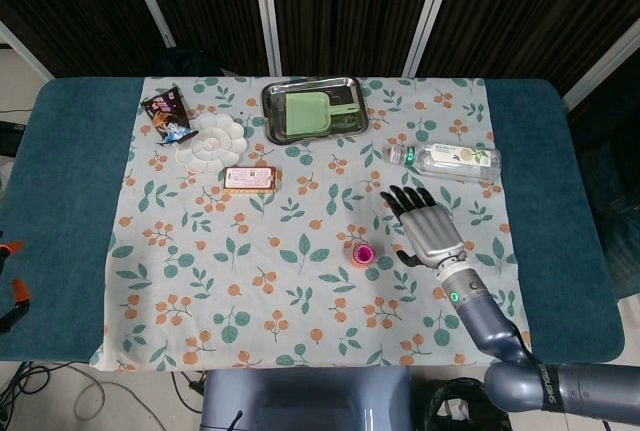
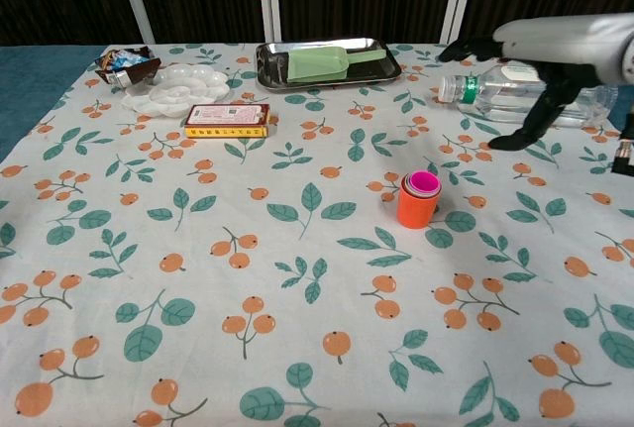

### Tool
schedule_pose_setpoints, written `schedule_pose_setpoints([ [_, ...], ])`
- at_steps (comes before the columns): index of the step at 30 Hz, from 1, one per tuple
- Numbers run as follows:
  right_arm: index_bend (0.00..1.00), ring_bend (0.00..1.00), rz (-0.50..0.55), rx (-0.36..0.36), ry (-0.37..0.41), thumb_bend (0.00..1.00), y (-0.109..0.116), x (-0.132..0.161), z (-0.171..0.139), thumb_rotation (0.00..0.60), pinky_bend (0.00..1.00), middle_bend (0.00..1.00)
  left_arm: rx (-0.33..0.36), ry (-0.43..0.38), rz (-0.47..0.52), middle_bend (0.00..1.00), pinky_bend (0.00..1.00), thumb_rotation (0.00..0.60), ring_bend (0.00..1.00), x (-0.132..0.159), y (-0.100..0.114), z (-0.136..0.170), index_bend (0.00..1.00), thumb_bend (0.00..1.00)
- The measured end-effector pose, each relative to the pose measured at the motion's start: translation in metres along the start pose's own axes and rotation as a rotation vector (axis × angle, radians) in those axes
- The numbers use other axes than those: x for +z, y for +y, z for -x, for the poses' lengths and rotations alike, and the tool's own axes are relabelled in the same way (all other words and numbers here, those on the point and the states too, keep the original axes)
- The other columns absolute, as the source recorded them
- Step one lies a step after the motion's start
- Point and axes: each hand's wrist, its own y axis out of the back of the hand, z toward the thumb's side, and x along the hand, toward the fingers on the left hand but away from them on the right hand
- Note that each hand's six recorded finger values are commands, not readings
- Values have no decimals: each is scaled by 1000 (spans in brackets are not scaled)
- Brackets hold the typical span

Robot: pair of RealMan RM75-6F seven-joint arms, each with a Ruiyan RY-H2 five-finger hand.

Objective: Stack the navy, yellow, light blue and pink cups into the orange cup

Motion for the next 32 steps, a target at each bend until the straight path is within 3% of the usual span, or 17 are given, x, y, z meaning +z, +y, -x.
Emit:
schedule_pose_setpoints([
  [7, 0, 0, -26, -216, -165, 321, 22, -55, -58, 600, 49, 0, -3, -4, 0, 84, 0, 600, 4, 2, -1, 1, 232, 614],
  [12, 0, 0, -19, -314, -301, 320, 14, -92, -120, 600, 39, 0, -2, -17, -1, 84, 0, 600, 4, 5, -1, 1, 232, 615],
  [15, 0, 0, -16, -325, -341, 320, -2, -103, -151, 600, 36, 0, 1, -19, 0, 84, 0, 600, 4, 5, 0, 2, 232, 614],
  [21, 0, 0, -22, -304, -360, 320, -35, -116, -180, 600, 21, 0, 8, -23, 1, 84, 0, 600, 4, 6, 1, 2, 232, 614],
  [32, 0, 0, -26, -325, -315, 321, -53, -117, -186, 600, 21, 0, 12, -27, 5, 84, 0, 600, 4, 7, 2, 1, 232, 614],
])
